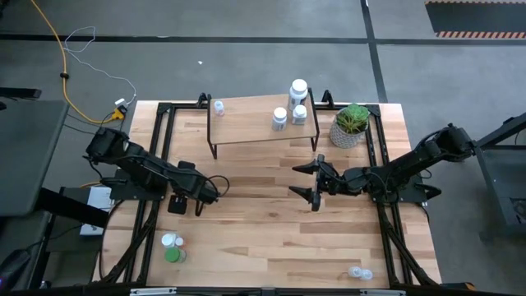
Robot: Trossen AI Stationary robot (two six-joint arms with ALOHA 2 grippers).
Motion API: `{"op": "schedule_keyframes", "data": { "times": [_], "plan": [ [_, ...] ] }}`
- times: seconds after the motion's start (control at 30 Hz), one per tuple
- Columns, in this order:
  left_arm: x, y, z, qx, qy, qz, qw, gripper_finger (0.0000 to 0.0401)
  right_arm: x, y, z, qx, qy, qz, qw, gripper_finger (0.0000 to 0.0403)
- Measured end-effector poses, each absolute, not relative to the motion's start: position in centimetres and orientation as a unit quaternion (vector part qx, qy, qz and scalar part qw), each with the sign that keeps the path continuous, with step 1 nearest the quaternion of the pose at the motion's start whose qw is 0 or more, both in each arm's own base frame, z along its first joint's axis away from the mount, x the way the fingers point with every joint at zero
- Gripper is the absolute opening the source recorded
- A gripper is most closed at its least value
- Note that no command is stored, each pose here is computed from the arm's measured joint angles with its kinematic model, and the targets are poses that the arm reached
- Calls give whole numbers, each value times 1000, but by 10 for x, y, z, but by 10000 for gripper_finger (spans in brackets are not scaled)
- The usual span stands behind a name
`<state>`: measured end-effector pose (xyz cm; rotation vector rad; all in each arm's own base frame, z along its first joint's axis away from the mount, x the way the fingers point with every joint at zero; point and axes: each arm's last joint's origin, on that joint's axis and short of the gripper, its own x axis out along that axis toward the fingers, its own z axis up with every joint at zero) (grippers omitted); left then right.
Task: Pick and place medicine bottles onto shelf by color
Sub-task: Put the orange pill bottle on the shelf
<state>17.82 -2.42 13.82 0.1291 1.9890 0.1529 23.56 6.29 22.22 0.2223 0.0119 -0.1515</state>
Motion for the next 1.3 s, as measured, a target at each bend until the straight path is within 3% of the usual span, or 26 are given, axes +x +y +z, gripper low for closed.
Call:
{"op": "schedule_keyframes", "data": {
  "times": [0.43, 0.93, 1.3],
  "plan": [
    [180, -24, 135, 61, 836, 70, 541, 255, 236, 63, 222, 111, 6, -76, 991, 332],
    [180, -24, 135, 62, 836, 71, 540, 193, 236, 63, 222, 111, 5, -79, 991, 332],
    [182, -26, 137, 46, 837, 56, 542, 185, 236, 63, 222, 107, 6, -78, 991, 332]
  ]
}}
